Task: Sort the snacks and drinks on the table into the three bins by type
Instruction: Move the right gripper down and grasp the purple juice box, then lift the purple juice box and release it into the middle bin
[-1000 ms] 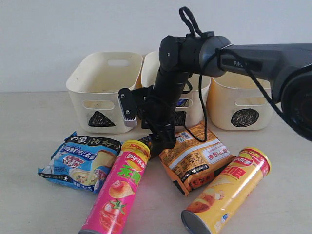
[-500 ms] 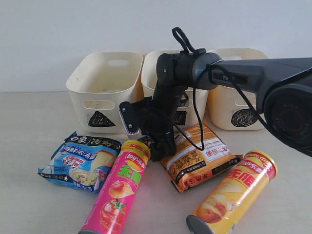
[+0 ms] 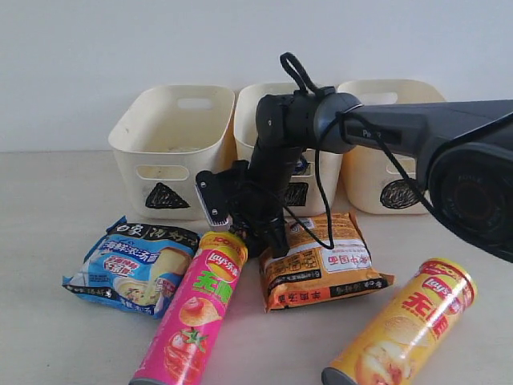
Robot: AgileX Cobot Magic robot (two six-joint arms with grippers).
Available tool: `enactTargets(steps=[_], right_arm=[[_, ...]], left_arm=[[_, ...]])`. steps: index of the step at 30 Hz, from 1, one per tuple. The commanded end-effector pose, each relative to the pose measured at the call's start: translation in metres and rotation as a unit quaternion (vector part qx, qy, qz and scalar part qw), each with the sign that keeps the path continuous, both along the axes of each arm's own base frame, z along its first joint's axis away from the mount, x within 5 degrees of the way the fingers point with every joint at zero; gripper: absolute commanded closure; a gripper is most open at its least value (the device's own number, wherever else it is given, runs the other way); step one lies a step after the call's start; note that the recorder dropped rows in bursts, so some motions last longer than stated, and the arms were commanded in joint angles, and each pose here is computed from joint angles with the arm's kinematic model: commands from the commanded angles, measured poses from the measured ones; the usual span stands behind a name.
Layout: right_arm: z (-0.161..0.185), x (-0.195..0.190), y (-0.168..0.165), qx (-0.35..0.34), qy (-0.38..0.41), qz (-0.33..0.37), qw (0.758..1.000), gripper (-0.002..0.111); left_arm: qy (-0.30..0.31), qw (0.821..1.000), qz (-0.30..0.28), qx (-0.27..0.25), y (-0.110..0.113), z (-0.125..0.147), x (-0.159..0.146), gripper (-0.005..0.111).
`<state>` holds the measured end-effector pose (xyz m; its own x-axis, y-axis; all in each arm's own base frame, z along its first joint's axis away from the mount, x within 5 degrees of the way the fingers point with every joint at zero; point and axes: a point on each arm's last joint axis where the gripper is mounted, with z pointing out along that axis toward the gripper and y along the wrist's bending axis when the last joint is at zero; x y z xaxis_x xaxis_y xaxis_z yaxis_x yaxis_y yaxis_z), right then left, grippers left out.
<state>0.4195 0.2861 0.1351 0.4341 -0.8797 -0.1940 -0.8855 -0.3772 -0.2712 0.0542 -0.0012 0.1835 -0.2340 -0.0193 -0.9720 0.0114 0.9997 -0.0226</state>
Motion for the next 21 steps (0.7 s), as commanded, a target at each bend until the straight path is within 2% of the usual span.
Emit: enactTargets(steps=[1, 10, 17, 21], right_arm=[[0.020, -0.001, -0.004, -0.002, -0.008, -0.001, 1.000, 0.107], [0.080, -0.012, -0.009, 0.034, -0.019, -0.062, 0.997, 0.107], [0.093, -0.013, -0.010, 0.058, -0.017, -0.105, 0.993, 0.107], [0.110, -0.021, -0.009, 0.087, 0.008, -0.137, 0.987, 0.107]], left_arm=[[-0.008, 1.000, 0.000, -0.004, 0.000, 0.002, 0.000, 0.102], [-0.008, 1.000, 0.000, -0.004, 0.000, 0.002, 0.000, 0.102], [-0.008, 1.000, 0.000, -0.004, 0.000, 0.002, 0.000, 0.102], [-0.008, 1.000, 0.000, -0.004, 0.000, 0.002, 0.000, 0.102]])
